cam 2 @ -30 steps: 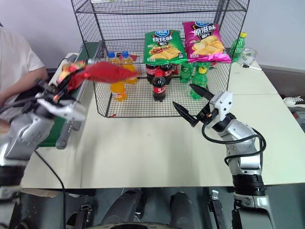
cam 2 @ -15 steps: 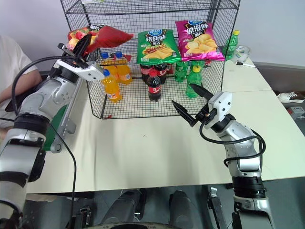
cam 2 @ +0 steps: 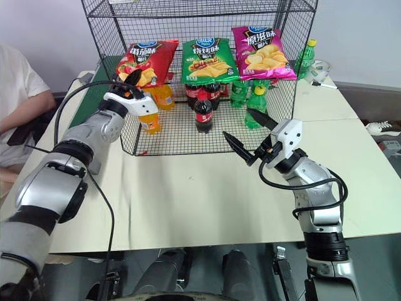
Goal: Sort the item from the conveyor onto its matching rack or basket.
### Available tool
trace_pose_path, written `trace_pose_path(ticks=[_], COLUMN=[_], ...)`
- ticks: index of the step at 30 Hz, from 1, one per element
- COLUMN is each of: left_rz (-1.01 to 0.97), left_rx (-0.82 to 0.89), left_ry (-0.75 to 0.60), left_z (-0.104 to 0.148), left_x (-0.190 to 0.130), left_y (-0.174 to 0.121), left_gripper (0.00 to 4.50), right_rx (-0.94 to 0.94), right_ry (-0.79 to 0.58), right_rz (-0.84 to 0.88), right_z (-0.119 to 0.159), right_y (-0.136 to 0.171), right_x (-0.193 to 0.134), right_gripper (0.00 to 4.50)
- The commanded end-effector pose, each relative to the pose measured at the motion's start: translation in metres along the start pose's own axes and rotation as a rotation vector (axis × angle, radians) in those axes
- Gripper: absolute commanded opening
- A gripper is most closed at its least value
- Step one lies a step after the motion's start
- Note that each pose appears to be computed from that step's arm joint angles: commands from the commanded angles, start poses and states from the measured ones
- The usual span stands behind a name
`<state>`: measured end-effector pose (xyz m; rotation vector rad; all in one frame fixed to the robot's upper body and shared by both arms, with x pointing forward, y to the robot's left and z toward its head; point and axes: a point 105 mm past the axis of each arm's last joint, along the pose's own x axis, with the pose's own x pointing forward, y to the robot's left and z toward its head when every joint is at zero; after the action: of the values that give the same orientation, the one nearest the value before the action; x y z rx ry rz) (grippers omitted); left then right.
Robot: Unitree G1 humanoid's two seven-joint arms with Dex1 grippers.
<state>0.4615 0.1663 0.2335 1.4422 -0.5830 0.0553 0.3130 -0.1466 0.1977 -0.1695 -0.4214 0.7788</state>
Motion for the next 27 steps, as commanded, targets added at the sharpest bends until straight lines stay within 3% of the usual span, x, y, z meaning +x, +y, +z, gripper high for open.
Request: trace_pose_path(ticks=[1, 7, 10, 13, 14, 23, 27], left_rz=[0.052, 0.045, 0.025, 0.004, 0.014, 0.025, 0.014], left_rx=[-0.047, -0.119, -0.126, -0.164, -0.167, -0.272, -0.268], left_ry=[0.068, 0.072, 0.056, 0.07, 0.06, -0.131, -0.134], left_z=[-0.005, -0.001, 0.003, 0.001, 0.001, 0.019, 0.015], left_x=[0.016, 0.021, 0.021, 0.019, 0.018, 0.005, -0.012], left_y=[0.024, 0.027, 0.024, 0.019, 0.02, 0.042, 0.046], left_gripper=[0.04, 0.04, 0.8, 2.28, 2.57, 2.57, 2.57], right_rx=[-0.037, -0.033, -0.035, -0.035, -0.038, -0.024, -0.022], right_ry=[-0.031, -0.028, -0.019, -0.013, -0.01, -0.008, -0.006], right_rz=[0.006, 0.006, 0.001, 0.011, 0.016, 0.011, 0.017], right_z=[0.012, 0.011, 0.009, 0.008, 0.007, 0.006, 0.005], right_y=[0.002, 0.002, 0.002, 0.004, 0.005, 0.006, 0.005], right_x=[0.002, 0.003, 0.002, 0.001, 0.001, 0.0, 0.002], right_gripper=[4.5, 4.5, 4.5, 4.5, 4.5, 4.5, 4.5])
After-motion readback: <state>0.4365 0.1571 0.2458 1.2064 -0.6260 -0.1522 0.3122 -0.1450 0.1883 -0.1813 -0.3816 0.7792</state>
